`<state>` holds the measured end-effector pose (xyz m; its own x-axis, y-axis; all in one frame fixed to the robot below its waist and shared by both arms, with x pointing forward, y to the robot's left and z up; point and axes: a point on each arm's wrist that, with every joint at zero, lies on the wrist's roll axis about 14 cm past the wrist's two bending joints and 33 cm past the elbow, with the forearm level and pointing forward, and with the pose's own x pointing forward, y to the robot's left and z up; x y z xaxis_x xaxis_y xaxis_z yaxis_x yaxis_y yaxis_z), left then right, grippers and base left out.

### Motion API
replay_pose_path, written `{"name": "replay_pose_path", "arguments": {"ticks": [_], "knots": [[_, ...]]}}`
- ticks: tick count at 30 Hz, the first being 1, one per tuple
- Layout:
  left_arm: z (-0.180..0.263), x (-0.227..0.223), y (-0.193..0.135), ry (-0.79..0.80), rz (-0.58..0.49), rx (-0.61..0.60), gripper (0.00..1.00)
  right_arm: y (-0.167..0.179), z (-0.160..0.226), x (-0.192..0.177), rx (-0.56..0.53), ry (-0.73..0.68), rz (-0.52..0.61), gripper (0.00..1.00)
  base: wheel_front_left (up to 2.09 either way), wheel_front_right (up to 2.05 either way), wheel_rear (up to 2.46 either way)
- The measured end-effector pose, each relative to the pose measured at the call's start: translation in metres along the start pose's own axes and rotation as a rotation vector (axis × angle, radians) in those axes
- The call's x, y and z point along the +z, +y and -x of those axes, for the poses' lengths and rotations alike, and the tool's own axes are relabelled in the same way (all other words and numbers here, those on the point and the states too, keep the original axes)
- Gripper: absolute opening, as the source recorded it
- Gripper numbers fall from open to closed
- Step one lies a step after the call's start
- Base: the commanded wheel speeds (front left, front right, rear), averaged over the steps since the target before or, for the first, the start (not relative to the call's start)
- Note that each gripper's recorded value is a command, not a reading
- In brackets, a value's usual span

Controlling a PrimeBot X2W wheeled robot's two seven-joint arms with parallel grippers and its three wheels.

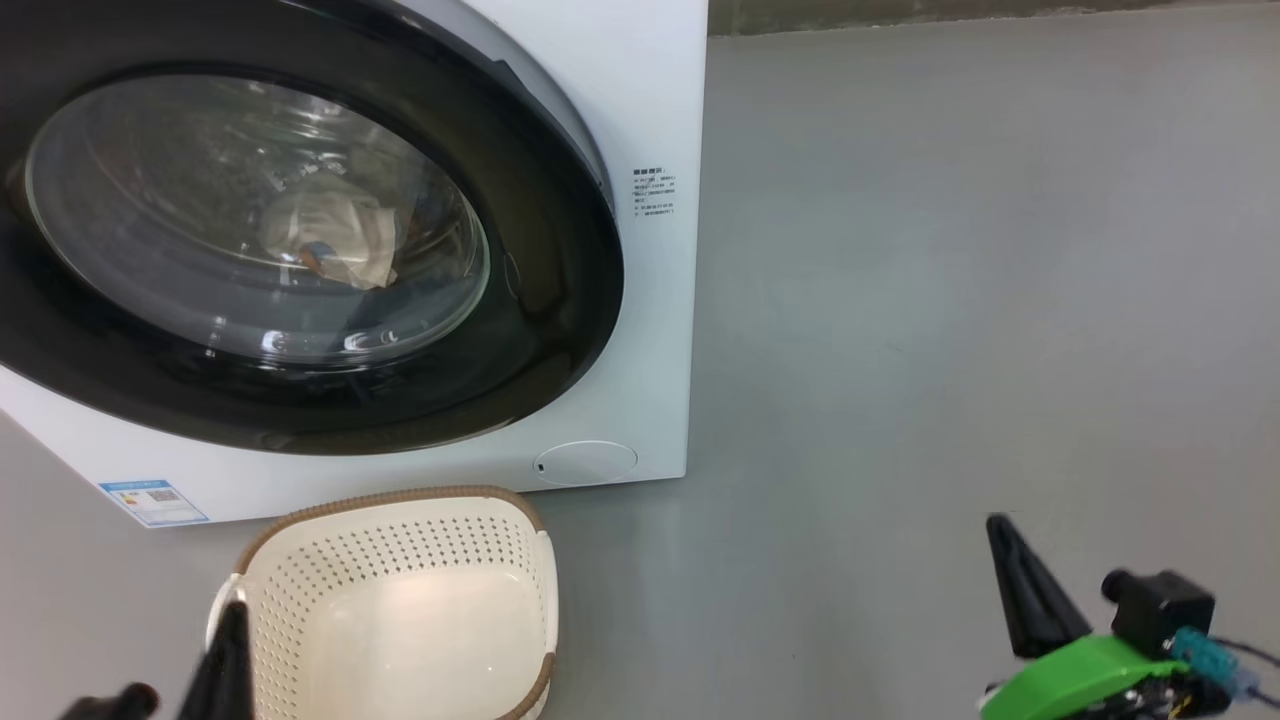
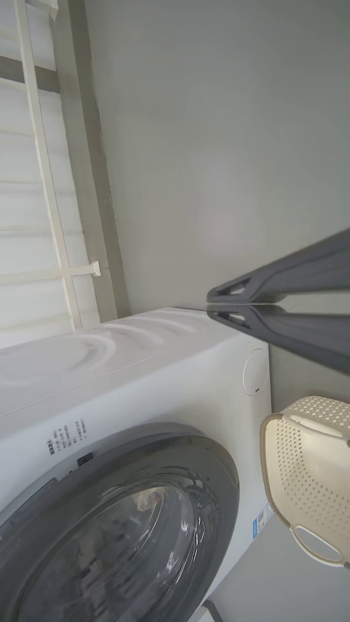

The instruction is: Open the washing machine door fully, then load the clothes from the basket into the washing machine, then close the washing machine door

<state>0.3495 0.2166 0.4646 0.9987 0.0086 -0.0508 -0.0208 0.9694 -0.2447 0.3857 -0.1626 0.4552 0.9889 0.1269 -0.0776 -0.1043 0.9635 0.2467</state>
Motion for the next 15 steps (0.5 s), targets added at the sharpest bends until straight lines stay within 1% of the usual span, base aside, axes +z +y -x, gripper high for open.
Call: {"name": "replay_pose_path", "arguments": {"ticks": [2, 4, 15], "knots": [[0.002, -0.009, -0.004, 0.023, 0.022, 0.003, 0.0, -0.002, 0.006, -0.012, -0.011, 0.036, -0.007, 0.0, 0.0, 0.0, 0.0], [0.005, -0.015, -0.005, 0.041, 0.042, 0.008, 0.0, -0.003, 0.009, -0.017, -0.018, 0.054, -0.019, 0.0, 0.0, 0.0, 0.0], [0.005, -0.016, -0.002, 0.05, 0.148, 0.036, 0.0, -0.008, 0.009, -0.014, -0.057, 0.046, -0.137, 0.0, 0.0, 0.0, 0.0]]}}
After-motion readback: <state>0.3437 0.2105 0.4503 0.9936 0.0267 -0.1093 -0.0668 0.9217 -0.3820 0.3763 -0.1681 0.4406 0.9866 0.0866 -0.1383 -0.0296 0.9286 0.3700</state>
